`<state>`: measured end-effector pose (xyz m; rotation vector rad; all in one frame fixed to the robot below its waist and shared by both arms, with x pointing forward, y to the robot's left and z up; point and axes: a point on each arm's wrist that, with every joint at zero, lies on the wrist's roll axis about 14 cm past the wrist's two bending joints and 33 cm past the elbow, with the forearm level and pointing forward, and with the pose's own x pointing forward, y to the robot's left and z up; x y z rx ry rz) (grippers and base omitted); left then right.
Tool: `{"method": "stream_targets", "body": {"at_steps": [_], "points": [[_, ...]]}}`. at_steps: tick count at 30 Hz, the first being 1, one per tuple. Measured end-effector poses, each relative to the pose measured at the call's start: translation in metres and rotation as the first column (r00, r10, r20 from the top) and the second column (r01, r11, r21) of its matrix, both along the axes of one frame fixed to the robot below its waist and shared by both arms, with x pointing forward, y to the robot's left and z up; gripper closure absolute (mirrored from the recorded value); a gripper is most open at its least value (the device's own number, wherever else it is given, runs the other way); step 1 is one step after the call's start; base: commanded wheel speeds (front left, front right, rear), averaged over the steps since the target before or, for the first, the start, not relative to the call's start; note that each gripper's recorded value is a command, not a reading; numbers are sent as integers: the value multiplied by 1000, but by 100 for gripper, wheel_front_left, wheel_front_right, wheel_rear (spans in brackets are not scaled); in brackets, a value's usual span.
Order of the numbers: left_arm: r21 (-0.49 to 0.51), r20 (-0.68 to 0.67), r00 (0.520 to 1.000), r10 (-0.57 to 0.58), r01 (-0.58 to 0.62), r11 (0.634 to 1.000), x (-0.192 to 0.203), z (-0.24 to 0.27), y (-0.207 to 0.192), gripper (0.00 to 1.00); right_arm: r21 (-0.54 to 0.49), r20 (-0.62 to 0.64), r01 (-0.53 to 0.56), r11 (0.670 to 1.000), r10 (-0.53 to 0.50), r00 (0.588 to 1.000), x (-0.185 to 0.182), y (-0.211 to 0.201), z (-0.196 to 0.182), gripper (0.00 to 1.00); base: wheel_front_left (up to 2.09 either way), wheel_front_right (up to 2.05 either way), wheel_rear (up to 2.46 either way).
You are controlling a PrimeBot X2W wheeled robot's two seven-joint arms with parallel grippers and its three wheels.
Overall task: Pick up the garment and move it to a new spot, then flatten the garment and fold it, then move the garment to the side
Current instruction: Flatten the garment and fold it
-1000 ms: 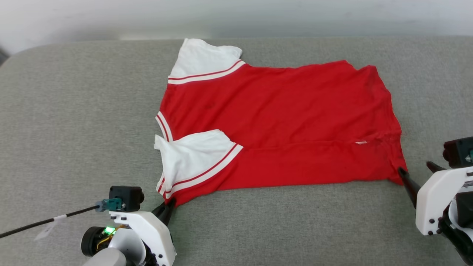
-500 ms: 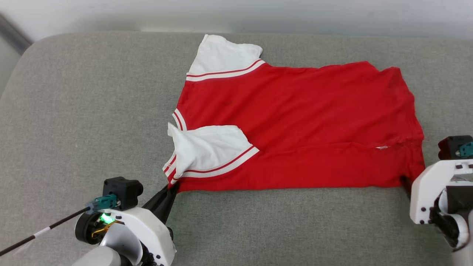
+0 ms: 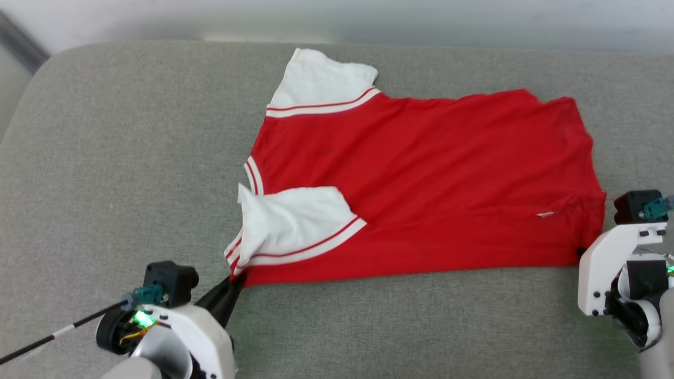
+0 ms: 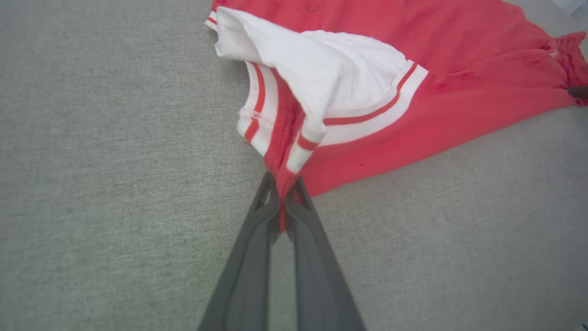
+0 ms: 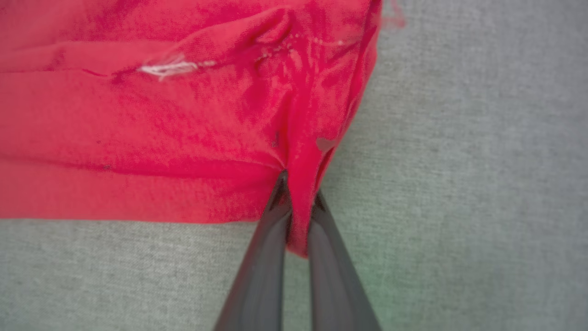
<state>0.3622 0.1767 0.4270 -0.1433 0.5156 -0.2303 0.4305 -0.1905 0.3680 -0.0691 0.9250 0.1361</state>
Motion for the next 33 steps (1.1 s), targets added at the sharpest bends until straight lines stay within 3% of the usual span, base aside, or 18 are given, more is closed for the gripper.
{"method": "stream_targets", "body": {"at_steps": [4, 11, 17, 26, 27, 28, 29, 30, 33], "points": [[74, -39, 998, -43, 46, 996, -17, -9, 7, 100, -1, 24, 16, 1000, -16, 1000, -11, -10, 10, 100, 0, 0, 0], [70, -92, 992, -81, 88, 994, -50, -17, 5, 100, 14, 85, 68, 998, -69, 994, -38, -32, 40, 100, 0, 0, 0], [15, -139, 985, -99, 102, 995, -70, -23, -7, 100, -24, 1, 124, 992, -124, 992, -87, -55, 31, 100, 0, 0, 0], [-21, -219, 969, -116, 115, 993, -92, -44, -18, 100, -10, -106, 152, 988, -152, 983, -130, -52, 11, 100, 0, 0, 0], [-21, -225, 968, -110, 108, 994, -92, -46, -17, 100, -5, -118, 161, 987, -161, 980, -133, -52, 8, 69, 0, 0, 0], [-18, -226, 969, -99, 97, 995, -93, -48, -17, 96, -4, -129, 169, 986, -168, 977, -136, -52, 5, 33, 0, 0, 0], [-10, -226, 969, -97, 98, 995, -94, -50, -16, 13, -9, -136, 168, 986, -168, 976, -138, -51, 3, 0, 0, 0, 0], [-5, -223, 971, -92, 93, 996, -94, -51, -15, 0, -9, -142, 164, 986, -163, 976, -140, -50, 2, 0, 0, 0, 0], [-8, -181, 981, -71, 71, 997, -88, -46, -13, 0, 30, -93, 168, 985, -165, 982, -132, -43, 8, 0, 0, 0, 0]]}}
